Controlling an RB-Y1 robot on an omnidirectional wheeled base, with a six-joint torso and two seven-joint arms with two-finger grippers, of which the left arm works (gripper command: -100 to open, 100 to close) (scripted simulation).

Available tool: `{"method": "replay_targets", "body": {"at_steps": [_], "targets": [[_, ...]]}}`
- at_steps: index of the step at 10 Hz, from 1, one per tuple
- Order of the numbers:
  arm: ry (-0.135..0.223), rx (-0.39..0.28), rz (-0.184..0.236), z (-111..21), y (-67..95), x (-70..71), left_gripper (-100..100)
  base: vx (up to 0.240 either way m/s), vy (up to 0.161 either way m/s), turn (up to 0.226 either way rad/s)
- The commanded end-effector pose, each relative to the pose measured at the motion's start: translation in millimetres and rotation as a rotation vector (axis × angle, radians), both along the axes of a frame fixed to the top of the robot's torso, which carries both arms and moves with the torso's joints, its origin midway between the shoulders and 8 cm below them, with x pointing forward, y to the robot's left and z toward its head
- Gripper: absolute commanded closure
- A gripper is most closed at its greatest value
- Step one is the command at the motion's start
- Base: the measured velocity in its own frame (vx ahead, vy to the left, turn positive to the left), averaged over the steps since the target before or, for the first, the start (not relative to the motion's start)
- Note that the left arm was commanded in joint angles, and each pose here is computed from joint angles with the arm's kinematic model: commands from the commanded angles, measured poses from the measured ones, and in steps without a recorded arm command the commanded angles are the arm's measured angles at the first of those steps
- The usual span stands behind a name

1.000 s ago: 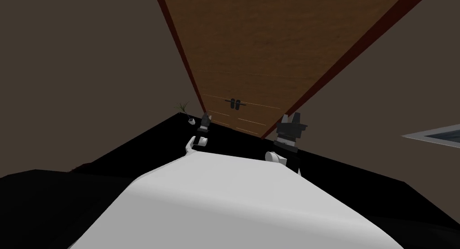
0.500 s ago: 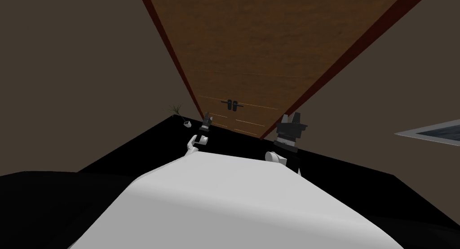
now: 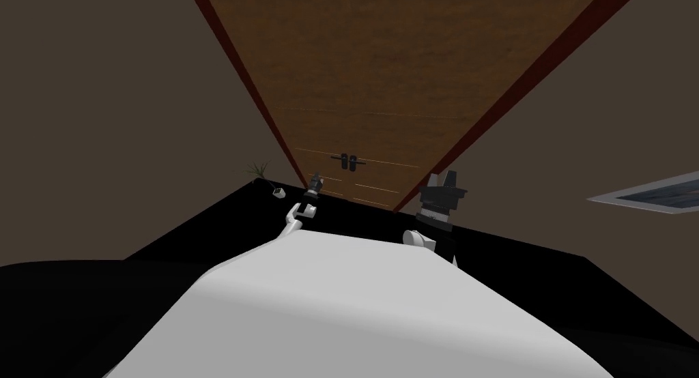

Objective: Pull the door open

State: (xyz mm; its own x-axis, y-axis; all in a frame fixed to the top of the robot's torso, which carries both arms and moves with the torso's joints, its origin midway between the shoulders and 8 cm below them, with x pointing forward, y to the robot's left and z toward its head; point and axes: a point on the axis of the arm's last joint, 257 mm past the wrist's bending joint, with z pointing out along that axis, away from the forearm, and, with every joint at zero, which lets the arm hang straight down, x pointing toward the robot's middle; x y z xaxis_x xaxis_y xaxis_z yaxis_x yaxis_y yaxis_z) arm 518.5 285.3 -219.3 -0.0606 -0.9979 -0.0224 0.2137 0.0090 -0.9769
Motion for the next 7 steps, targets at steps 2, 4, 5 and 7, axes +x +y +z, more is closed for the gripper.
{"method": "replay_targets", "body": {"at_steps": [2, 4, 5, 7], "targets": [[0.044, -0.004, 0.002, -16.3, 5.0, 8.5, -100, 0.143, 0.003, -0.076], [0.068, -0.005, 0.004, -25.0, 8.3, 13.9, -100, 0.091, -0.004, -0.053], [0.080, -0.006, 0.005, -29.2, 10.0, 16.4, -100, 0.086, -0.010, -0.071], [0.113, -0.008, 0.010, -40.5, 15.0, 23.1, -100, 0.143, -0.002, -0.094]]}}
